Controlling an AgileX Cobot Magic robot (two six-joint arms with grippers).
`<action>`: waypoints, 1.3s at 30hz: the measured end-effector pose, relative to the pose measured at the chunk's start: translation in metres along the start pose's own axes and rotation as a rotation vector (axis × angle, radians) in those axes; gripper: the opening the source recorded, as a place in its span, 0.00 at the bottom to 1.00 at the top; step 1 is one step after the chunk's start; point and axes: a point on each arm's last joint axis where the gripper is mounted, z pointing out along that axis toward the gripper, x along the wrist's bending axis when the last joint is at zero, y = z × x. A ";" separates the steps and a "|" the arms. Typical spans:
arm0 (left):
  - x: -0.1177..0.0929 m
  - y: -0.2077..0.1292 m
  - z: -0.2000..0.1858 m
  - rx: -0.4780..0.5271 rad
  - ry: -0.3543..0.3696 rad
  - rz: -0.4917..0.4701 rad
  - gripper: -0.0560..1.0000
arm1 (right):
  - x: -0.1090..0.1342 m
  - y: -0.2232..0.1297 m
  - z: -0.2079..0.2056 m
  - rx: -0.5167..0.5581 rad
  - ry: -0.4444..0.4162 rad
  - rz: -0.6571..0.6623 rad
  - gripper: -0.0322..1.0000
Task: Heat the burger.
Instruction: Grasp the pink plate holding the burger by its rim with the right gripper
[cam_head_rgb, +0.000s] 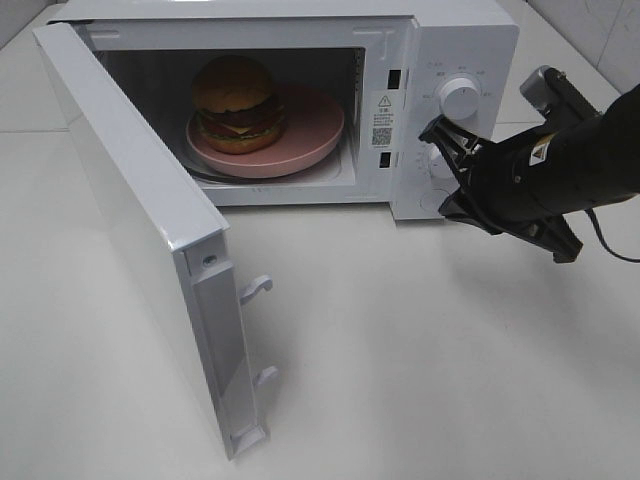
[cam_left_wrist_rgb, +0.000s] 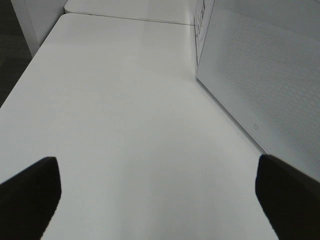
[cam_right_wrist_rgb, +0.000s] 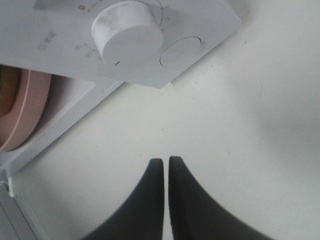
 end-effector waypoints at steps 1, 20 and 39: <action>0.000 0.000 0.000 0.000 0.000 0.000 0.98 | 0.000 0.000 -0.005 0.009 -0.008 -0.060 0.03; 0.000 0.000 0.000 0.000 0.000 0.000 0.98 | -0.008 -0.010 -0.051 0.209 -0.120 -0.527 0.03; 0.000 0.000 0.000 0.000 0.000 0.000 0.98 | -0.011 -0.013 -0.074 0.288 -0.083 -0.987 0.04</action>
